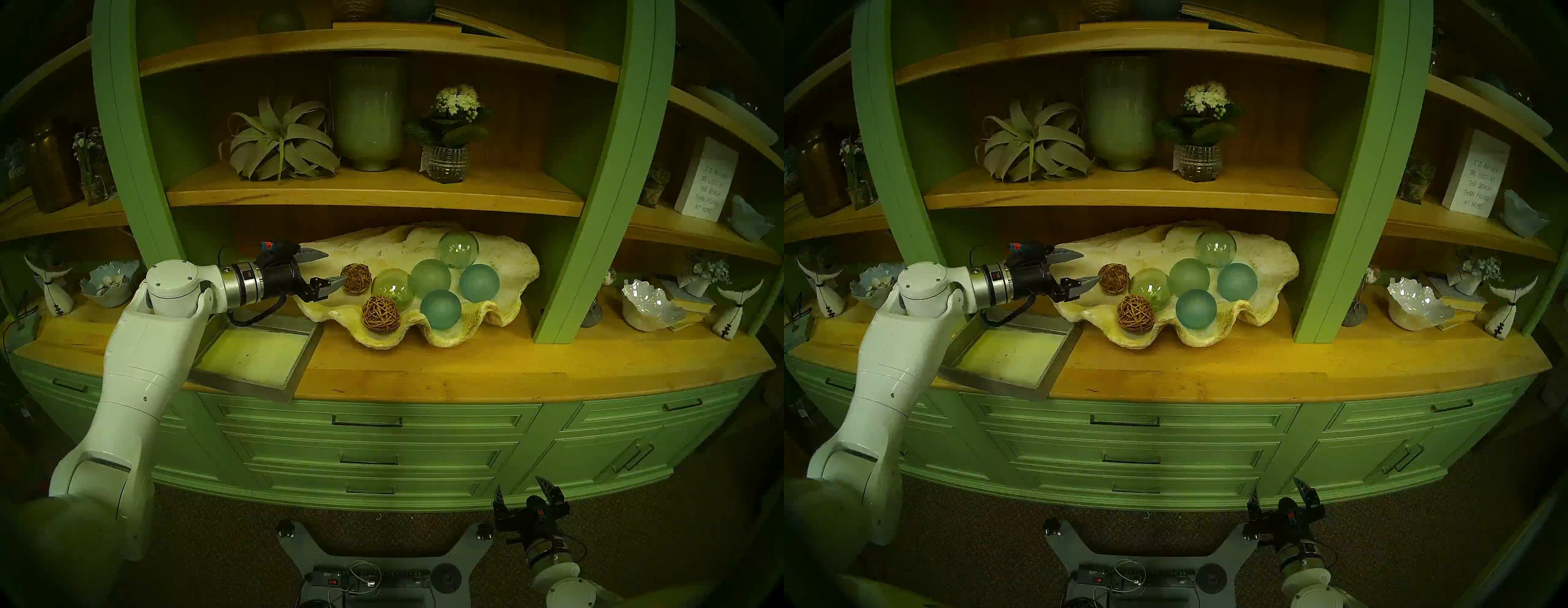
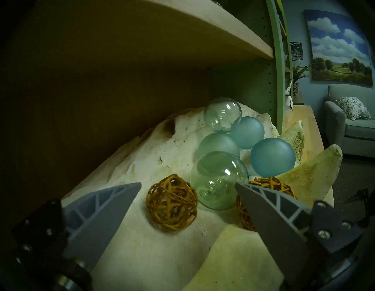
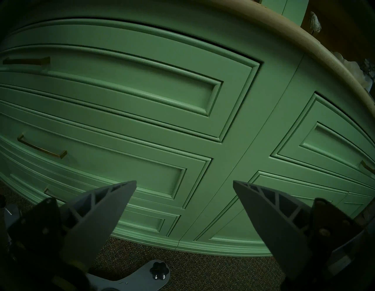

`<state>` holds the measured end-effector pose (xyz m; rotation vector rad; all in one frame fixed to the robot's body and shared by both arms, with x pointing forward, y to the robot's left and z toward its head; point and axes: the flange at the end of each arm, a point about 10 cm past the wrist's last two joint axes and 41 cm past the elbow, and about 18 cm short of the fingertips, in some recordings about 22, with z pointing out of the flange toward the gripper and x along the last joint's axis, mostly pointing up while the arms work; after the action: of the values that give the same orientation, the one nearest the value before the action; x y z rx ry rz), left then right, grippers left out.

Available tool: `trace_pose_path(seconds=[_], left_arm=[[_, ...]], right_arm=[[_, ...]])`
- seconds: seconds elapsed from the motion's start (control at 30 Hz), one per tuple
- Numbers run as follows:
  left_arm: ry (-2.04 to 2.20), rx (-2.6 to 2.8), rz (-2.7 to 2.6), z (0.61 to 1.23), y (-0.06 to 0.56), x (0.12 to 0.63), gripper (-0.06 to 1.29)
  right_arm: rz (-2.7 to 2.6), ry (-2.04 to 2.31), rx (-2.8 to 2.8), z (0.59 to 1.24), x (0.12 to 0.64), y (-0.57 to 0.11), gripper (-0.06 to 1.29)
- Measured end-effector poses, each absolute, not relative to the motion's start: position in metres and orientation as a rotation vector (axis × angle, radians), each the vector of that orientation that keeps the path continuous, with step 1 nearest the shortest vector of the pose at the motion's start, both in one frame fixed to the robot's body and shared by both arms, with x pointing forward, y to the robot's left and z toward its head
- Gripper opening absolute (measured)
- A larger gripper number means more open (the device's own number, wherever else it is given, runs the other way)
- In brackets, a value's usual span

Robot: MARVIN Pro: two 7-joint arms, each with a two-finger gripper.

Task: Put wooden balls into bowl

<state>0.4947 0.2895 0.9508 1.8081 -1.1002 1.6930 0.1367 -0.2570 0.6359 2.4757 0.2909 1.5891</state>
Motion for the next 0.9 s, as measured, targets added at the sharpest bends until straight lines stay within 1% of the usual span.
trace_pose_path(seconds=[0.13,0.37,0.9], left_arm=[[-1.119,1.790,1.715,0.957,0.296,0.484,1.22],[-1.098,1.805,1.761,0.962,0.329,0.456,1.22],[-1.046,1.892,1.863,0.947,0.405,0.393,1.21]], right_arm=[[1.589,0.291,2.476,0.636,0.137,-0.257,1.24],[1.588,0.291,2.476,0.636,0.137,-0.257,1.24],[1.584,0.292,2.477,0.635,0.136,-0.258,1.24]])
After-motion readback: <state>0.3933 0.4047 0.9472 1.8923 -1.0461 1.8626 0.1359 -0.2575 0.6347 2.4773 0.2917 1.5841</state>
